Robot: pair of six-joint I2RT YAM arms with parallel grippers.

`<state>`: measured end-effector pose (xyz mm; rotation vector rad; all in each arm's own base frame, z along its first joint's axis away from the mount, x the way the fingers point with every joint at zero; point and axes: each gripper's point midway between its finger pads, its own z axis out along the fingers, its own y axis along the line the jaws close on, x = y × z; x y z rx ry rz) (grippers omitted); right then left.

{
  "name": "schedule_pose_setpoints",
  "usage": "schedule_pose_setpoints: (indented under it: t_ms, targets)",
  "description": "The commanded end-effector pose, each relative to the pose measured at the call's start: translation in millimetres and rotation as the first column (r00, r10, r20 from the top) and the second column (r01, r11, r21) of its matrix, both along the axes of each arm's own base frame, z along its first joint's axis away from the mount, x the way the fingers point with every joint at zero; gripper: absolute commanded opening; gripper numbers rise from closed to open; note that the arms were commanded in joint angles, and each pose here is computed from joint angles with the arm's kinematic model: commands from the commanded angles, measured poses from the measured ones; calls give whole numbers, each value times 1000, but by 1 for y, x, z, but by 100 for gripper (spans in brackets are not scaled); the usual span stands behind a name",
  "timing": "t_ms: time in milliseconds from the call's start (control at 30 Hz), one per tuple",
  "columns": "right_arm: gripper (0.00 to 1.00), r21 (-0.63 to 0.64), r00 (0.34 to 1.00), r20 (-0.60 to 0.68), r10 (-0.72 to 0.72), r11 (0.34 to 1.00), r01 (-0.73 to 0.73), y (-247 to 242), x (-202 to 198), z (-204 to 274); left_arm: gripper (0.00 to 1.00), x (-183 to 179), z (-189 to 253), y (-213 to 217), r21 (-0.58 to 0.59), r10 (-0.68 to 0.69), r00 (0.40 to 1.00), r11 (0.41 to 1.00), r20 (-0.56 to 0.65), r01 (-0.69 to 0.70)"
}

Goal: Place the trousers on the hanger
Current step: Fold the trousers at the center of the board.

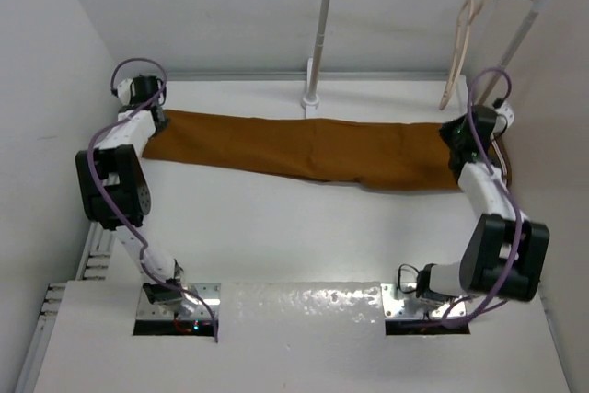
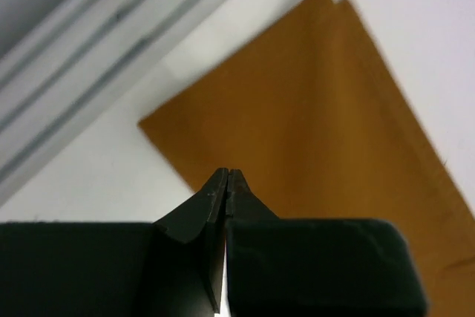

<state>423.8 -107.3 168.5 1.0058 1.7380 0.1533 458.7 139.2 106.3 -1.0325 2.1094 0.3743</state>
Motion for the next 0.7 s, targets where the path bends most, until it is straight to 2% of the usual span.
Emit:
schedule_pose_setpoints:
  t_ms: [0,67,100,167,333,467,500,600,667]
  targets:
    - [0,71,987,69,142,987,-147,42,-29,-5,0,-18,-5,0,-172,15,997,985,70,-3]
    - [0,94,976,70,206,973,-212,60,-44,-19,19,-28,-18,12,-233,32,996,972,83,-12]
    - [0,107,964,92,249,960,-258,71,-50,-14,34,-29,-23,12,-251,26,996,968,82,-5]
    - [0,128,946,93,310,939,-320,89,-58,-23,42,-29,-35,15,-257,22,998,966,57,-7]
    - [3,104,899,76,431,893,-437,120,-70,-25,44,-25,-63,10,-305,-1,1000,952,11,4]
    - [14,100,881,95,463,876,-471,129,-74,-20,45,-24,-91,9,-334,13,998,942,-54,-30]
    - [21,99,875,96,474,870,-482,132,-74,-20,45,-22,-96,9,-344,15,998,938,-56,-34]
    - [28,96,856,88,509,851,-516,142,-76,-24,45,-8,-108,7,-380,28,999,924,-40,-41]
    - [29,100,850,74,521,844,-527,146,-76,-28,45,-2,-112,6,-394,38,999,918,-27,-46]
